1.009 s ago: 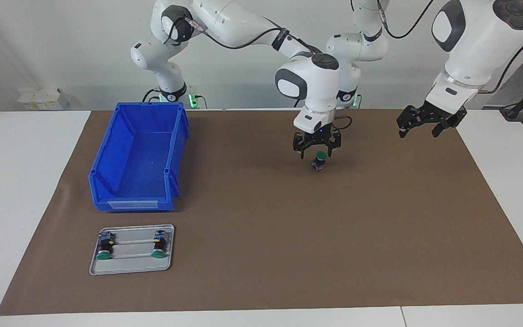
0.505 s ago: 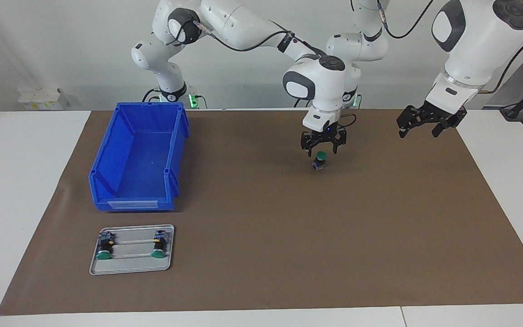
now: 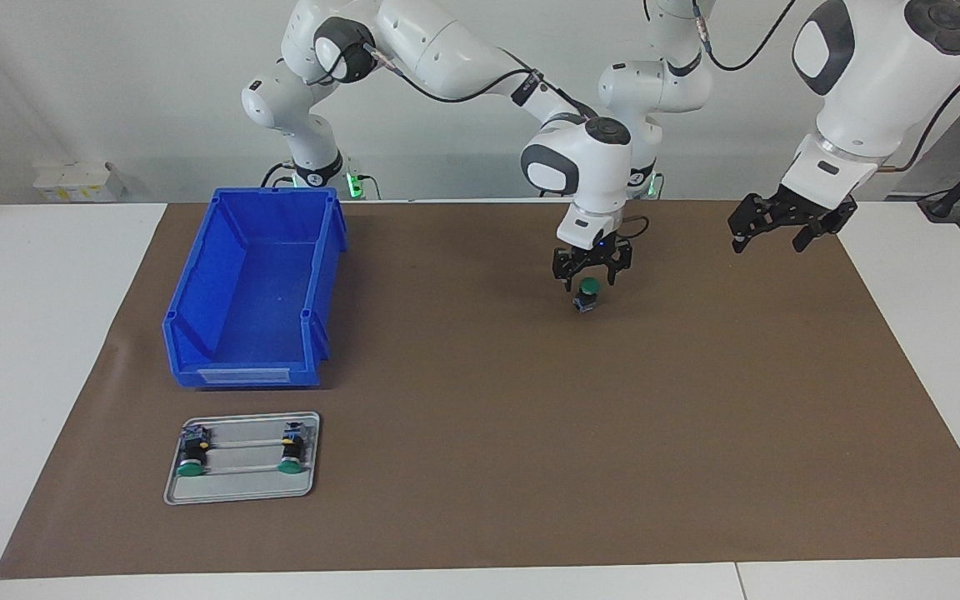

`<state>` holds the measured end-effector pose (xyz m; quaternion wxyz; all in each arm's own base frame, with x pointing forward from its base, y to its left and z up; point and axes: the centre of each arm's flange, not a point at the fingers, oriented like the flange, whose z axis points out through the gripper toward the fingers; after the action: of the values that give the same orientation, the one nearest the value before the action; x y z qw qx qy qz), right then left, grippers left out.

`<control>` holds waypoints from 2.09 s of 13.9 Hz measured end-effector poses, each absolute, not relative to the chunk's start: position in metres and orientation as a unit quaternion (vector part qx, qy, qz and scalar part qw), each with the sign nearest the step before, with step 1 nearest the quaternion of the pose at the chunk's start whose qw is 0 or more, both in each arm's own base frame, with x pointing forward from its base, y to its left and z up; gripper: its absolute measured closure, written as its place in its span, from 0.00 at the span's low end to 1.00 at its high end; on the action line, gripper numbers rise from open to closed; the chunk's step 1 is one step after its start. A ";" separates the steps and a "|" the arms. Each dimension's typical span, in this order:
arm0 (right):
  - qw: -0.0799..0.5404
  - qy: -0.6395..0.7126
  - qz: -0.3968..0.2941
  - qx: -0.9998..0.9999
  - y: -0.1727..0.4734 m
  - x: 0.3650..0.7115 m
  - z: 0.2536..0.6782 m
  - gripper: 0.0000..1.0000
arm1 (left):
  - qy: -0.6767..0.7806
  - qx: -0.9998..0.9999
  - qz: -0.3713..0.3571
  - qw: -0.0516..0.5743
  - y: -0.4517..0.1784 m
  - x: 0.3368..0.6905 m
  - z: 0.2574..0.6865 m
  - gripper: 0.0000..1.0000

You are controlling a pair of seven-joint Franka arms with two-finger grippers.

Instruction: Place and press button with both arms

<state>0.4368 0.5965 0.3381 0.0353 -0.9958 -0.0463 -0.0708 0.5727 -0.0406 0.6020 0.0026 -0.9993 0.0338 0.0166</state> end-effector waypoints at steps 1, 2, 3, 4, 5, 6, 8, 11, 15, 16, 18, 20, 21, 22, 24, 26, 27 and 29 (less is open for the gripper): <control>0.035 -0.048 -0.070 -0.996 0.597 0.435 0.337 0.11 | 0.034 -0.999 0.017 0.003 -0.041 0.573 0.602 0.00; 0.035 -0.048 -0.070 -0.996 0.597 0.434 0.337 0.15 | 0.034 -0.999 0.017 0.003 -0.041 0.573 0.602 0.00; 0.035 -0.048 -0.071 -0.996 0.597 0.434 0.338 0.15 | 0.034 -0.999 0.017 0.003 -0.041 0.573 0.602 0.00; 0.036 -0.048 -0.071 -0.996 0.597 0.434 0.339 0.24 | 0.034 -0.999 0.017 0.003 -0.041 0.573 0.602 0.00; 0.036 -0.048 -0.071 -0.996 0.597 0.434 0.339 0.33 | 0.034 -0.999 0.017 0.003 -0.041 0.573 0.602 0.00; 0.037 -0.048 -0.072 -0.996 0.597 0.434 0.339 0.34 | 0.034 -0.999 0.017 0.003 -0.041 0.573 0.602 0.00; 0.044 -0.048 -0.077 -0.995 0.599 0.435 0.341 0.52 | 0.034 -0.999 0.017 0.003 -0.041 0.573 0.602 0.00; 0.048 -0.048 -0.080 -0.995 0.599 0.436 0.342 0.59 | 0.034 -0.999 0.017 0.003 -0.041 0.573 0.602 0.00; 0.048 -0.047 -0.080 -0.995 0.598 0.438 0.342 0.59 | 0.034 -0.999 0.017 0.003 -0.041 0.573 0.602 0.00; 0.048 -0.046 -0.081 -0.995 0.597 0.439 0.343 0.59 | 0.034 -0.999 0.017 0.003 -0.041 0.573 0.602 0.00; 0.051 -0.034 -0.085 -0.995 0.592 0.446 0.350 0.59 | 0.034 -0.999 0.017 0.003 -0.041 0.573 0.602 0.00; 0.058 -0.009 -0.092 -0.994 0.578 0.459 0.368 0.59 | 0.034 -0.999 0.017 0.003 -0.041 0.573 0.602 0.00; 0.060 0.003 -0.094 -0.994 0.567 0.466 0.378 0.59 | 0.034 -0.999 0.017 0.003 -0.041 0.573 0.602 0.00; 0.061 0.014 -0.096 -0.993 0.552 0.473 0.388 0.59 | 0.034 -0.999 0.017 0.003 -0.041 0.573 0.602 0.00; 0.062 0.039 -0.101 -0.992 0.512 0.485 0.415 0.59 | 0.034 -0.999 0.017 0.003 -0.041 0.573 0.602 0.00; 0.063 0.068 -0.106 -0.990 0.465 0.493 0.444 0.59 | 0.034 -0.999 0.017 0.003 -0.041 0.573 0.602 0.00; 0.063 0.083 -0.108 -0.989 0.441 0.497 0.456 0.59 | 0.034 -0.999 0.017 0.003 -0.041 0.573 0.602 0.00; 0.062 0.113 -0.113 -0.985 0.396 0.506 0.474 0.59 | 0.034 -0.999 0.017 0.003 -0.041 0.573 0.602 0.00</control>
<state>0.5061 0.3961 0.4742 0.0622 -0.9852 0.1134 -0.1127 0.5727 -0.0406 0.6020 0.0026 -0.9993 0.0337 0.0166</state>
